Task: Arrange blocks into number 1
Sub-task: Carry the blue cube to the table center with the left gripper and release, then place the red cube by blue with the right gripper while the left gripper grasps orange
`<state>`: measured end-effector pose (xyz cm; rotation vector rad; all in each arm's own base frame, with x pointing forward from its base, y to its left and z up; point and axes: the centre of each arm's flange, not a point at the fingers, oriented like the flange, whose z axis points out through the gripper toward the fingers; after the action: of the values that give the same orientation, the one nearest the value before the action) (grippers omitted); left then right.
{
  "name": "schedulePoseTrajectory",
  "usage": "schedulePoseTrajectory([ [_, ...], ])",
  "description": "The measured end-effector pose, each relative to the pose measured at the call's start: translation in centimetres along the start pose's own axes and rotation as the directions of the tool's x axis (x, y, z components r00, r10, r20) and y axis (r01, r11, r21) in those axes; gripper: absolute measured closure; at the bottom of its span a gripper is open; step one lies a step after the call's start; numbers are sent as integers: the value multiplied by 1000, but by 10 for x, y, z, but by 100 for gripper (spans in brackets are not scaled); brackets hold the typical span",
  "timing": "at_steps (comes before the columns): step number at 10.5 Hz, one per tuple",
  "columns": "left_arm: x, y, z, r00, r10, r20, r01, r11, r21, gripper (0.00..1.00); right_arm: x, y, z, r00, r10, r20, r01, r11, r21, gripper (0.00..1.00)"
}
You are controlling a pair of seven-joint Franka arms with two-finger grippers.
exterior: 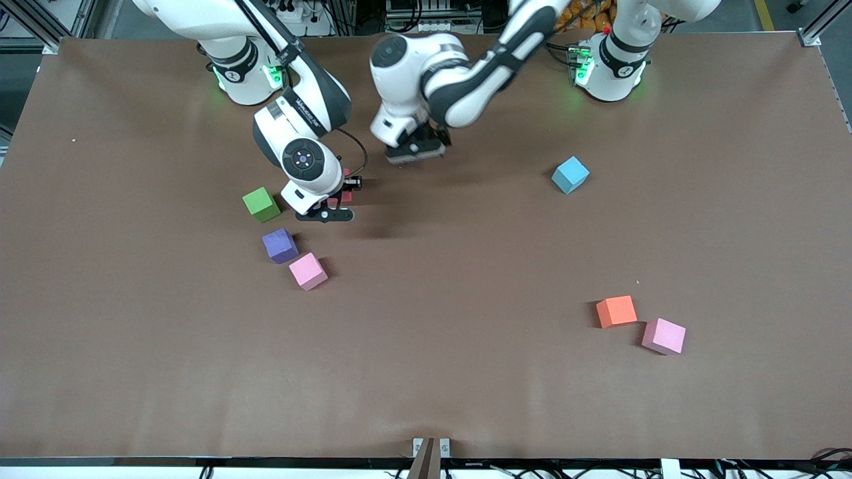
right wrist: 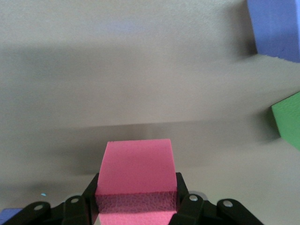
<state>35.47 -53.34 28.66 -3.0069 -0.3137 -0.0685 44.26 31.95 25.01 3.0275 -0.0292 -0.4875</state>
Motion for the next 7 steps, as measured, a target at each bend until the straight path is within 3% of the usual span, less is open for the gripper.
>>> schedulePoseTrajectory([
  [4, 210, -133, 19, 985, -171, 22, 171, 985, 19, 0, -4, -46, -1, 996, 85, -10, -84, 996, 15, 37],
  [7, 279, -209, 32, 982, -185, 42, 184, 983, 23, 0, -14, -109, 10, 984, 180, -3, -180, 983, 28, 37],
])
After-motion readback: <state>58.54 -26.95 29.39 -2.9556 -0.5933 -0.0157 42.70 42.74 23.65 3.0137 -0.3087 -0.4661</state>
